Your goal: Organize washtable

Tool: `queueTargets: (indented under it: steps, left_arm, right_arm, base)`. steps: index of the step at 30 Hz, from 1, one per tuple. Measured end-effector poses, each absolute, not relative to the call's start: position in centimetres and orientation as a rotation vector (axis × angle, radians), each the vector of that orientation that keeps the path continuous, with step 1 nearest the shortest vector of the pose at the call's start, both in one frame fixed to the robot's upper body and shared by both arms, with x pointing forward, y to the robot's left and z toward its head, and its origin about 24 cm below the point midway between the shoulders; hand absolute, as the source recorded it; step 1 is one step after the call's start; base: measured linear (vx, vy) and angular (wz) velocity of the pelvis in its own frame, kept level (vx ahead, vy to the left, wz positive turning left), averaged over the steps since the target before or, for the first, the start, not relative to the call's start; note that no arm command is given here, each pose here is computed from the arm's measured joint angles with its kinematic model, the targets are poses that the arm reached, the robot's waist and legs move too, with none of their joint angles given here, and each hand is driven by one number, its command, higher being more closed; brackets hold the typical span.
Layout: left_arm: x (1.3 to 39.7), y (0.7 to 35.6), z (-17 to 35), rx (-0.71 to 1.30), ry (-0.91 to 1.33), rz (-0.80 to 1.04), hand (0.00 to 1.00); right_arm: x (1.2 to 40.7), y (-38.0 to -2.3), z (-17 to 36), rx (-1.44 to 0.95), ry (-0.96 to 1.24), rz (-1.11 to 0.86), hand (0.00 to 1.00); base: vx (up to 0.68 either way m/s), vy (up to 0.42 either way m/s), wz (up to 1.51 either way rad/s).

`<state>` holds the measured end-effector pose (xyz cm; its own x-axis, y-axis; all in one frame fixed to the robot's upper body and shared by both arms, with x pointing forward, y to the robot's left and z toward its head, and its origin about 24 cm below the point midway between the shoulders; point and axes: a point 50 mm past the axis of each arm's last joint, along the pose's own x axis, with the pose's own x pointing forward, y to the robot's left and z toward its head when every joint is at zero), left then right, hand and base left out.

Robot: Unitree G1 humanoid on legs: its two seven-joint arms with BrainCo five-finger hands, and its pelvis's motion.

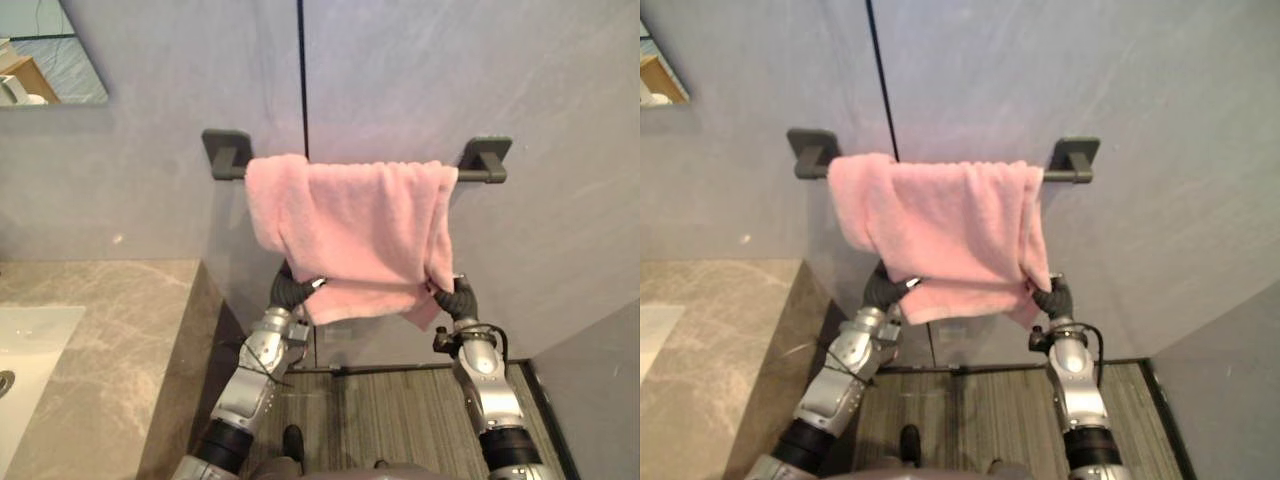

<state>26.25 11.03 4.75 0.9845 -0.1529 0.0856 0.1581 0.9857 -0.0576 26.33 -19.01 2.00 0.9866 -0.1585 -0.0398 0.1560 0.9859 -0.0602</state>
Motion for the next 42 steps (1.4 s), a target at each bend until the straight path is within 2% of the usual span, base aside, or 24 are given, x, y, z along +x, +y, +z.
queueTargets:
  steps: [12, 28, 29, 35, 42]
  left_arm:
    - [26.0, 9.7, 3.1, -0.107, 0.001, -0.177, 1.00]
    - [25.7, 9.2, 2.1, -0.136, 0.048, -0.192, 1.00]
    - [25.7, 9.3, 2.0, -0.136, 0.050, -0.190, 0.00]
    - [25.0, 10.9, 1.0, -0.169, 0.091, -0.115, 0.00]
    - [25.1, 11.6, 1.0, -0.197, 0.094, -0.083, 0.00]
  right_arm:
    - [26.0, -20.3, 0.7, -0.041, 0.101, -0.236, 1.00]
    - [25.6, -20.2, -0.4, 0.016, 0.147, -0.284, 1.00]
    - [25.6, -20.2, -0.5, 0.019, 0.150, -0.284, 0.00]
    - [25.3, -21.1, -1.2, 0.028, 0.184, -0.361, 0.00]
    - [25.2, -20.5, -1.6, 0.034, 0.203, -0.343, 0.00]
  base:
    - [0.00, 0.000, 0.00]
    - [0.00, 0.000, 0.00]
    - [0.00, 0.000, 0.00]
    - [0.00, -0.002, 0.04]
    - [0.02, -0.003, 0.02]
